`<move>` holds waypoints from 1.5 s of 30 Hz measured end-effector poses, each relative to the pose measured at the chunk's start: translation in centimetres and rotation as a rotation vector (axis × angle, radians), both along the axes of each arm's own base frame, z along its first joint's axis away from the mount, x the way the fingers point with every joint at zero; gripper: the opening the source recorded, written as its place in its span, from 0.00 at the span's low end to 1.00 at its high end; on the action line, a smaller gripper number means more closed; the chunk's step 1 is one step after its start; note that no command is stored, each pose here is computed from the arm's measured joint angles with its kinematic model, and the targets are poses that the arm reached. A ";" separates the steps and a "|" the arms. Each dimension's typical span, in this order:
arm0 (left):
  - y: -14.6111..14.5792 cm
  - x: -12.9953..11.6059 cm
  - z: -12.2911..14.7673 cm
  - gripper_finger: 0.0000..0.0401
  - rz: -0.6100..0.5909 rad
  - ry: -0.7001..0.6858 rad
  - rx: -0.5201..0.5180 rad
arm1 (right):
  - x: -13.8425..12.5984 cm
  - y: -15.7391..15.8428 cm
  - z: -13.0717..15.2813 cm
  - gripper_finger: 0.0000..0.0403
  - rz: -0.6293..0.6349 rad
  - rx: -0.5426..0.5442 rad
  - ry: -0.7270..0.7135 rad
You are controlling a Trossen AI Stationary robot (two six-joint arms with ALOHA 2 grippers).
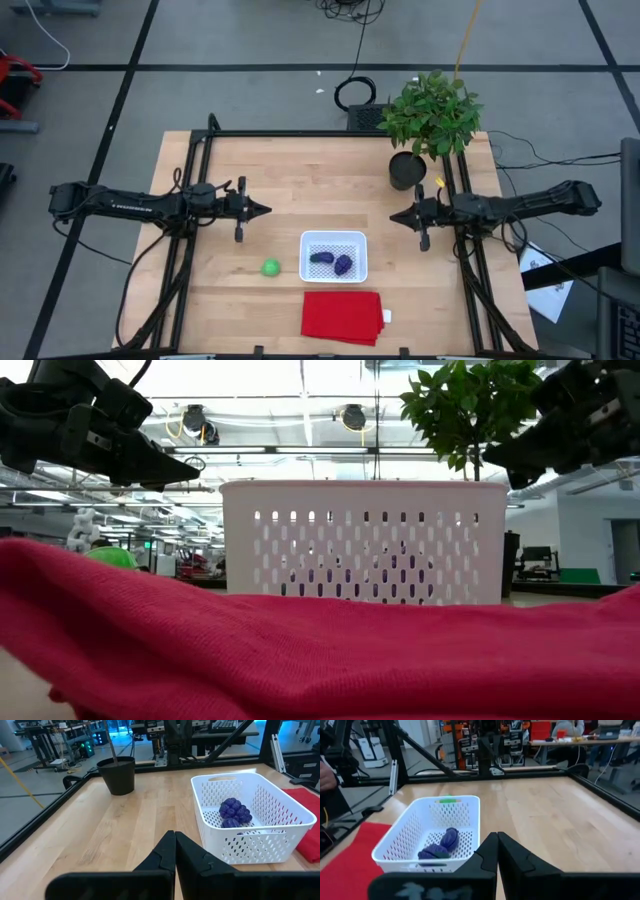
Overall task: Pick and placing Produce into tupperware
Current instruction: Put the pear into the white basket
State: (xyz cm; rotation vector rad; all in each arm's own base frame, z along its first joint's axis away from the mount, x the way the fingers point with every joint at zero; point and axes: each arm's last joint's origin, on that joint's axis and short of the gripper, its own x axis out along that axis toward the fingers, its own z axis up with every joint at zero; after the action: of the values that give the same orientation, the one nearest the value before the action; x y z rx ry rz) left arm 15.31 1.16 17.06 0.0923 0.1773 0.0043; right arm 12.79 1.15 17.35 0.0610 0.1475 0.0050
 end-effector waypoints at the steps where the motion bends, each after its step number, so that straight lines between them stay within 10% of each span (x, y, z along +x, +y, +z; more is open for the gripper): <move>1: 0.0 0.0 0.0 0.01 0.000 0.000 0.000 | 0.0 0.0 -0.2 0.00 0.001 -0.009 -0.008; 26: -2.6 0.8 2.2 0.01 -0.184 0.031 0.062 | -0.2 0.0 -1.0 0.00 0.002 0.010 -0.072; 33: -4.5 0.5 5.5 0.01 -0.062 0.302 -0.009 | -0.2 0.0 -1.1 0.00 0.001 0.022 -0.056; 45: -7.4 -0.6 8.0 0.01 -0.109 0.342 -0.169 | -0.2 0.0 -1.2 0.00 0.000 0.022 -0.056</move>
State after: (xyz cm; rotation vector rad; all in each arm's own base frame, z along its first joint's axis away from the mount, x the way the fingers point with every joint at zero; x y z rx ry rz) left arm 14.74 -6.25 25.02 -0.0668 0.5133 -0.1362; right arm 12.59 1.13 16.20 0.0831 0.0914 0.0087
